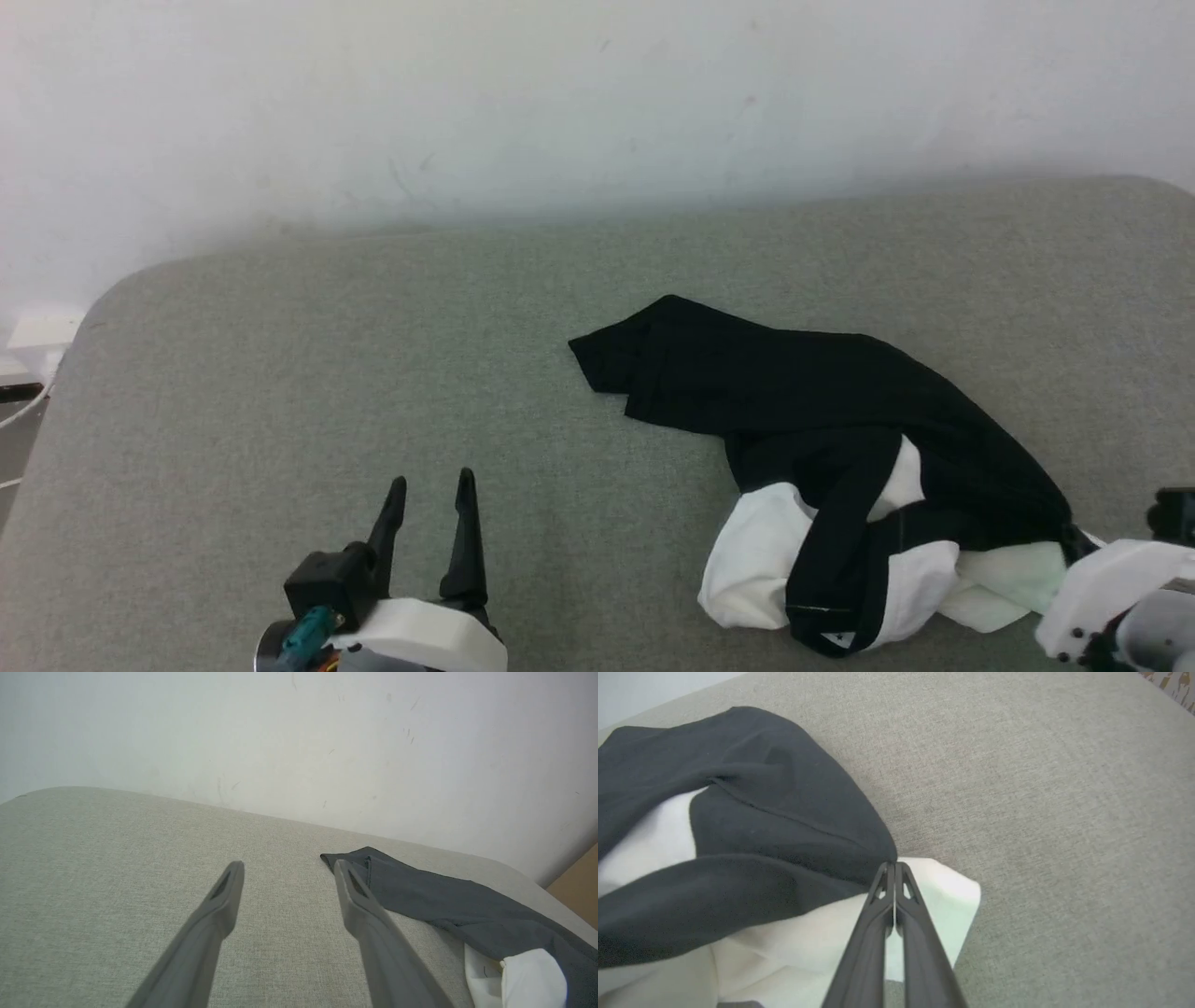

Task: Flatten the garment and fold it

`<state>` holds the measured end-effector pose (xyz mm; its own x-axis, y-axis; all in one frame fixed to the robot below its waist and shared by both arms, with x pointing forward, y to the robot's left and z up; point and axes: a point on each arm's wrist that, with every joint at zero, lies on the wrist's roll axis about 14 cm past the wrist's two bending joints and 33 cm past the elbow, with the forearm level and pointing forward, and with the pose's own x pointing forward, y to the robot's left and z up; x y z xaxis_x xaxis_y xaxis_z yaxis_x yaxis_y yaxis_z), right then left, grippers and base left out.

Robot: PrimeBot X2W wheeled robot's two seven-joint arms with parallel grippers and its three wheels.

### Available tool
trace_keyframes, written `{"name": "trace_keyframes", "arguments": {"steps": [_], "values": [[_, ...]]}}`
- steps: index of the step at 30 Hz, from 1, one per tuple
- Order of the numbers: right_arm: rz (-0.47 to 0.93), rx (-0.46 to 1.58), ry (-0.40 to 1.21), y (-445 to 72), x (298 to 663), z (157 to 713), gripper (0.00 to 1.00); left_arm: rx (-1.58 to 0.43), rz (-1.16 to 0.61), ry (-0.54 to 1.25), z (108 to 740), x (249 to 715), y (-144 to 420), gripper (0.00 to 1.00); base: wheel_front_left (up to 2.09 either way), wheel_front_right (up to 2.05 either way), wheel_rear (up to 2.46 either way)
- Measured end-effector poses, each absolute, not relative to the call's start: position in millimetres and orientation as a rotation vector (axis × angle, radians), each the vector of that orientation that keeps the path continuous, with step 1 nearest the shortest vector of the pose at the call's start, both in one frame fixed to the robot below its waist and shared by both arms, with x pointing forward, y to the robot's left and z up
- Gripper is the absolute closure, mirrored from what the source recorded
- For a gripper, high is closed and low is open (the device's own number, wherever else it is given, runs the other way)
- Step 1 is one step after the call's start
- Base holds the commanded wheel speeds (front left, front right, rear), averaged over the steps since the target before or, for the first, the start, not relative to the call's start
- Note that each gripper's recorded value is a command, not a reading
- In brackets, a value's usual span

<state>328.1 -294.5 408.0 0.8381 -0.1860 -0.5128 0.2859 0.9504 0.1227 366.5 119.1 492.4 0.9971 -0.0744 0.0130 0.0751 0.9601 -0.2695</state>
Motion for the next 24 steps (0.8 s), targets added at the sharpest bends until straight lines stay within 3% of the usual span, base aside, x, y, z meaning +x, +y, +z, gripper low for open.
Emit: {"name": "trace_keyframes", "arguments": {"steps": [1, 9, 16, 24], "values": [[-0.243, 0.199, 0.501, -290.4, 329.3, 410.2, 0.0, -0.273, -0.082, 0.002, 491.2, 366.5, 117.0, 0.0, 0.0, 0.0, 0.0], [-0.201, 0.092, 0.152, -279.5, 343.1, 479.4, 0.0, -0.258, -0.139, 0.023, 491.1, 364.9, 99.9, 0.0, 0.0, 0.0, 0.0], [-0.07, 0.034, 0.028, -231.0, 329.7, 510.6, 0.0, -0.244, -0.23, 0.066, 489.5, 358.5, 75.6, 0.0, 0.0, 0.0, 0.0], [0.048, 0.043, -0.002, -184.4, 309.4, 527.9, 0.0, -0.177, -0.478, 0.172, 486.7, 359.4, 10.6, 0.0, 0.0, 0.0, 0.0]]}}
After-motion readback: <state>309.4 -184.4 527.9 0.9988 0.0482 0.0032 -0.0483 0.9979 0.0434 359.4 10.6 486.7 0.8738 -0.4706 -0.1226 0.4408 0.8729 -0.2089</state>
